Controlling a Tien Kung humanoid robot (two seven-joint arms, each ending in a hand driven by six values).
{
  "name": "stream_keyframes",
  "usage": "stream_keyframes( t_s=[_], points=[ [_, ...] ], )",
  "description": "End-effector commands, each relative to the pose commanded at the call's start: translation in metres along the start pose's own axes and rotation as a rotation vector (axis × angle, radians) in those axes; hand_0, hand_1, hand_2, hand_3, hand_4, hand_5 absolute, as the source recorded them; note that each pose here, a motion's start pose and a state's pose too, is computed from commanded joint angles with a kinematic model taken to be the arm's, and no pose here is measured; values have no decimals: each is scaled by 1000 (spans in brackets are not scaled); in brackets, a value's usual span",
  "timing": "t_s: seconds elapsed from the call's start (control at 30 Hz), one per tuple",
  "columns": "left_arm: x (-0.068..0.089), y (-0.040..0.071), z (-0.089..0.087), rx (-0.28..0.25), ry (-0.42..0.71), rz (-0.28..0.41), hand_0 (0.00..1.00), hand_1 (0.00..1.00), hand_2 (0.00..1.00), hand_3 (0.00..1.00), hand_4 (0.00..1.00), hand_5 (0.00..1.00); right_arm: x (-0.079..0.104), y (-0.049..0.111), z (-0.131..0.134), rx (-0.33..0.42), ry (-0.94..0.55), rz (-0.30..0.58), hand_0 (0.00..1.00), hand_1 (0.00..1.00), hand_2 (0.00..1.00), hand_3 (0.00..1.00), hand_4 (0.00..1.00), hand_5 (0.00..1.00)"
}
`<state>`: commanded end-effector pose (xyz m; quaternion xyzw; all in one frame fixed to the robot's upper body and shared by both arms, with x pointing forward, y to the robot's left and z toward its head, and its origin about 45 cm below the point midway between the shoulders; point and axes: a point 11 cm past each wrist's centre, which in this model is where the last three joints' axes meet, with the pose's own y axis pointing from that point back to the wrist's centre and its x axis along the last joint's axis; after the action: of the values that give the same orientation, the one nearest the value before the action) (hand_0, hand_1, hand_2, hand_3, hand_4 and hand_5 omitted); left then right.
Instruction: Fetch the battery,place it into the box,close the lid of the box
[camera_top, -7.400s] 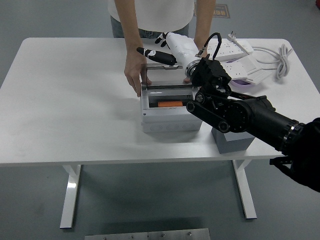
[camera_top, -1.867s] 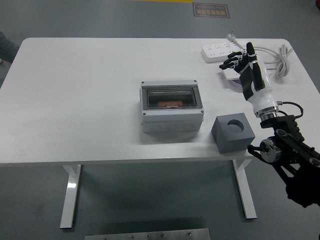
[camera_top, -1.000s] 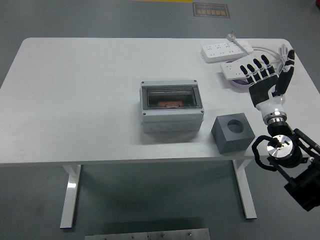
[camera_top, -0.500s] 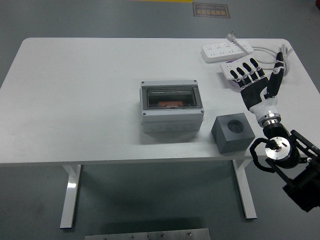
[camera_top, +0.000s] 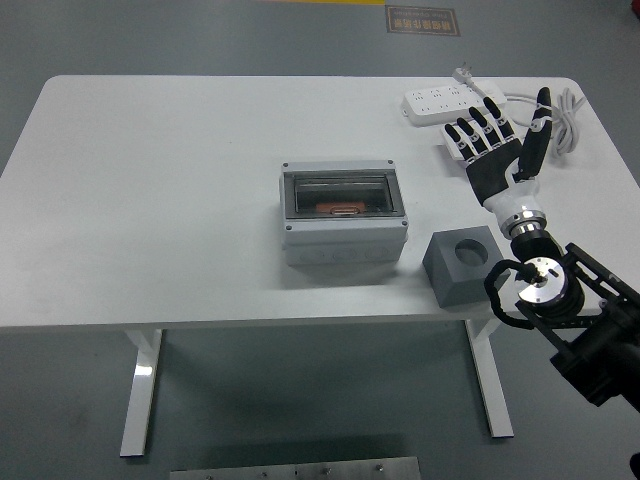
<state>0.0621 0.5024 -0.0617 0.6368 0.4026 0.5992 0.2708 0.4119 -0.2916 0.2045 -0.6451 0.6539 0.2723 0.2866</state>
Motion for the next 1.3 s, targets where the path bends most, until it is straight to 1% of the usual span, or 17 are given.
stream_keyframes(
  t_s=[0.2, 0.43, 0.8, 1.03, 1.3],
  points=[
    [-3, -1, -3, 7, 1, -5, 465, 638, 647, 669, 821, 915, -4, -5, -6, 16, 1, -5, 570, 473, 489, 523, 912, 918],
    [-12, -1, -8, 14, 11, -23, 466, 638, 647, 669, 820, 916, -8, -8, -15, 37, 18, -13, 567, 474, 491, 531, 910, 918],
    [-22, -1, -9, 15, 11, -39, 467, 635, 644, 670, 820, 919, -15, -10, -29, 70, 53, -43, 572, 477, 493, 536, 911, 915],
    [-21, -2, -12, 22, 5, -37, 466, 634, 643, 670, 817, 916, -14, -10, -39, 95, 84, -45, 577, 482, 495, 537, 911, 913],
    [-21, -2, -11, 20, 3, -39, 466, 633, 643, 670, 815, 917, -13, -8, -49, 121, 131, -43, 580, 485, 503, 542, 905, 901]
  ],
)
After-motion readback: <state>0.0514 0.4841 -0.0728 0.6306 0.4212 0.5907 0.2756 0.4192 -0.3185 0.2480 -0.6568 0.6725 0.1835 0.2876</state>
